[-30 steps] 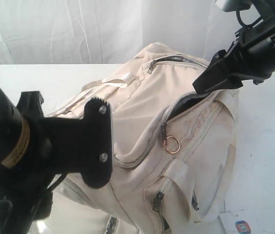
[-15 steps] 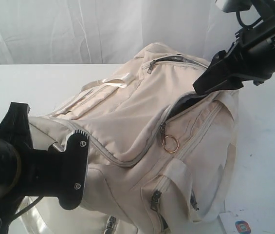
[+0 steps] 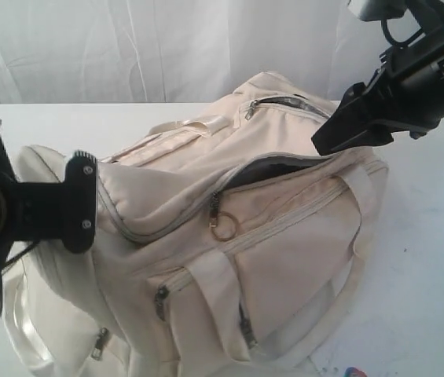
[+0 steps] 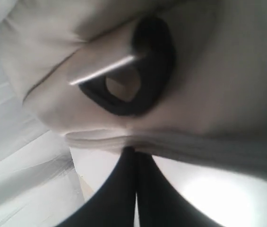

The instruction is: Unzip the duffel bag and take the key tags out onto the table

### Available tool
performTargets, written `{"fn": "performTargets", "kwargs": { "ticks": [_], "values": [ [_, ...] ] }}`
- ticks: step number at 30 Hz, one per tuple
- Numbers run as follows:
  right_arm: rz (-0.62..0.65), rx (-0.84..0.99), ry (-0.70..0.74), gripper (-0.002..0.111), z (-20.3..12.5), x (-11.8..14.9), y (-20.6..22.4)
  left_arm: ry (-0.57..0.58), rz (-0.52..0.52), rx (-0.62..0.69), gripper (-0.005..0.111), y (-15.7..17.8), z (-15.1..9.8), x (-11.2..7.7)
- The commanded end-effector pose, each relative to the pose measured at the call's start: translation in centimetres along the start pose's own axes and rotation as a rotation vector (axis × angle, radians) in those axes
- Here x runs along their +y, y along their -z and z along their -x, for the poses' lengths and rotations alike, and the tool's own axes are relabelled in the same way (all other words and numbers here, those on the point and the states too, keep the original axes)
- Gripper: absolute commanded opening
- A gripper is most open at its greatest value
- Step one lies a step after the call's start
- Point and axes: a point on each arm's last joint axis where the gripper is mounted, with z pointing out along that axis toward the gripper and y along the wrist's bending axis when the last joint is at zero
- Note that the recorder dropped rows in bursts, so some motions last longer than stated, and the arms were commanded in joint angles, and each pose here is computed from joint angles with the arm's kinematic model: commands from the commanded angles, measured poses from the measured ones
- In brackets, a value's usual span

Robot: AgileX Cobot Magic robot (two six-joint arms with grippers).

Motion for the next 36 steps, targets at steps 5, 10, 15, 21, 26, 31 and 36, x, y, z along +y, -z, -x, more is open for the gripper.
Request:
{"fn": "performTargets", "kwargs": {
  "ticks": [5, 10, 15, 21, 26, 31, 36],
  "values": [
    [0.007, 0.008, -0.023, 0.049, -0.2, 0.0, 0.0, 0.133, 0.121, -0.076, 0.0, -4.4, -3.1, 4.3],
    [0.013, 0.005, -0.026, 0.049, -0.2, 0.0, 0.0, 0.348, 0.099, -0.011, 0.004, -5.0, -4.9, 5.2],
    [0.081, -0.052, 0.03, 0.049, 0.3, 0.6, 0.0, 0.562, 0.033, -0.092, 0.038, -3.3, -4.6, 6.6],
    [0.201, -0.12, 0.31, 0.05, 1.0, 2.7, -0.3, 0.881, -0.18, -0.145, 0.071, 0.2, -5.0, 7.6],
    [0.176, -0.184, 0.624, 0.053, 1.8, 4.3, -1.2, 0.972, -0.483, -0.401, 0.069, 4.9, -4.2, 7.5],
    [0.101, -0.243, 0.781, 0.058, 2.8, 5.7, -2.0, 0.919, -0.77, -0.686, 0.062, 8.0, -2.4, 6.5],
    [-0.009, -0.248, 0.852, 0.062, 3.6, 6.1, -3.6, 0.973, -0.882, -0.786, 0.062, 6.2, -0.7, 4.2]
  ]
}}
